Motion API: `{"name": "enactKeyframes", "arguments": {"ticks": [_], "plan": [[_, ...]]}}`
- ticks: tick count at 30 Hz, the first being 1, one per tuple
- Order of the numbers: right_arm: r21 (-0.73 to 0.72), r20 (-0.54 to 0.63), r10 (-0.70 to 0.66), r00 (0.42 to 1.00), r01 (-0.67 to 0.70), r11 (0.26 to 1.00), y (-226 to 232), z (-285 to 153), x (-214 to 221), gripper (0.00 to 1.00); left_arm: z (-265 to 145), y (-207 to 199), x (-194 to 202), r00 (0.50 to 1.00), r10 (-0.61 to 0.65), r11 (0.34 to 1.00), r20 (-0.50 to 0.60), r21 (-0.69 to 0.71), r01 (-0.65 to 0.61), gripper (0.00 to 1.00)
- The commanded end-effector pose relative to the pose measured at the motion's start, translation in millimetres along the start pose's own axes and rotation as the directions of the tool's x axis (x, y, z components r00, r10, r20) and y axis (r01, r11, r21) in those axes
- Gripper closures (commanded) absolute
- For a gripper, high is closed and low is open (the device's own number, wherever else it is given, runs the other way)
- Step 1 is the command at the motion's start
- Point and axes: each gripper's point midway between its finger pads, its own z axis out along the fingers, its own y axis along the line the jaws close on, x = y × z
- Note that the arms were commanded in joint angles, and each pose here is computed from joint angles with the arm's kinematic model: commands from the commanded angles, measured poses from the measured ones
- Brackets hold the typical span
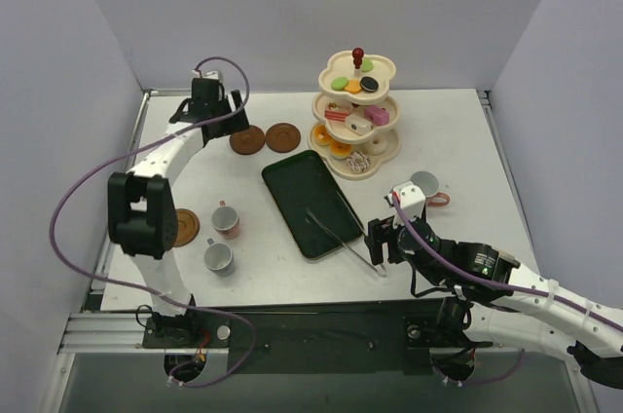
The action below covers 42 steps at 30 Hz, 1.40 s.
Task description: Serve the afternoon tea
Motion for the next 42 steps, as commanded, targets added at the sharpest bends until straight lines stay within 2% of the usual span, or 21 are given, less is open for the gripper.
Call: {"name": "enactKeyframes", "arguments": {"ticks": [1, 2, 3, 4, 5, 6, 7, 8, 9, 10, 14, 16, 19, 22, 31, 36, 42], "plan": [[0.012, 0.031, -0.005, 1.000, 0.005, 1.000, -1.7, -2.6, -9.2, 0.32, -68.8, 42.0, -3.2, 0.984, -0.088, 0.986, 0.153, -0.126, 0.108, 0.11], [0.009, 0.031, -0.006, 1.000, 0.005, 1.000, -1.5, -2.7, -8.6, 0.32, -85.8, 50.5, -3.8, 0.976, -0.108, 0.981, 0.190, -0.137, 0.135, 0.11], [0.001, 0.036, -0.001, 0.999, 0.001, 1.000, -0.8, -3.7, -9.3, 0.32, -86.4, 68.5, 22.5, 0.977, -0.138, 0.969, 0.162, -0.182, 0.167, 0.11], [0.002, 0.034, -0.002, 0.999, 0.002, 1.000, -1.4, -3.4, -8.0, 0.32, -98.9, 78.0, 26.8, 0.971, -0.154, 0.962, 0.183, -0.196, 0.190, 0.11], [-0.004, 0.036, -0.002, 0.999, 0.002, 1.000, -1.1, -4.3, -8.0, 0.32, -101.2, 95.8, 54.9, 0.972, -0.174, 0.945, 0.158, -0.251, 0.210, 0.11], [-0.007, 0.037, 0.000, 0.999, 0.000, 1.000, -1.2, -4.8, -8.0, 0.32, -116.1, 102.2, 52.2, 0.962, -0.189, 0.937, 0.198, -0.255, 0.237, 0.10], [-0.013, 0.038, 0.001, 0.999, -0.001, 1.000, -0.5, -5.4, -7.6, 0.32, -117.1, 117.6, 79.2, 0.964, -0.204, 0.919, 0.172, -0.305, 0.250, 0.09], [-0.019, 0.039, 0.005, 0.999, -0.004, 1.000, 0.3, -5.7, -7.4, 0.32, -130.9, 122.4, 76.1, 0.953, -0.216, 0.914, 0.211, -0.300, 0.274, 0.08], [-0.021, 0.040, 0.004, 0.999, -0.004, 1.000, 0.0, -6.3, -7.1, 0.32, -131.6, 132.8, 98.7, 0.955, -0.229, 0.902, 0.188, -0.327, 0.281, 0.08], [-0.023, 0.038, 0.006, 0.999, -0.005, 1.000, 0.4, -6.2, -5.9, 0.32, -143.2, 137.9, 96.7, 0.945, -0.239, 0.897, 0.221, -0.322, 0.303, 0.07], [-0.028, 0.037, 0.011, 0.999, -0.010, 1.000, 1.0, -6.3, -4.8, 0.32, -159.0, 174.3, 137.8, 0.936, -0.279, 0.856, 0.216, -0.386, 0.344, 0.04], [-0.037, 0.041, 0.018, 0.999, -0.016, 0.999, 2.4, -6.8, -5.4, 0.32, -158.9, 183.3, 145.1, 0.927, -0.306, 0.850, 0.215, -0.376, 0.368, 0.04], [-0.054, 0.037, 0.024, 0.999, -0.022, 0.998, 5.5, -7.7, -5.3, 0.32, -148.3, 173.8, 145.9, 0.926, -0.327, 0.874, 0.187, -0.313, 0.371, 0.04], [-0.078, 0.037, 0.037, 0.999, -0.034, 0.996, 9.1, -10.4, -6.0, 0.32, -132.9, 173.2, 146.8, 0.935, -0.324, 0.883, 0.146, -0.309, 0.354, 0.04], [-0.117, 0.051, 0.062, 0.997, -0.055, 0.992, 9.9, -21.2, -9.0, 0.33, -102.5, 177.1, 165.9, 0.943, -0.332, 0.888, 0.037, -0.326, 0.325, 0.21], [-0.125, 0.060, 0.086, 0.995, -0.078, 0.989, 6.5, -26.4, -6.5, 0.33, -89.4, 172.4, 154.4, 0.945, -0.326, 0.899, 0.036, -0.296, 0.322, 0.33], [-0.090, 0.093, 0.108, 0.990, -0.099, 0.991, -4.3, -33.1, -14.9, 0.33, -63.9, 170.1, 122.1, 0.950, -0.313, 0.907, 0.018, -0.292, 0.304, 0.36]]}}
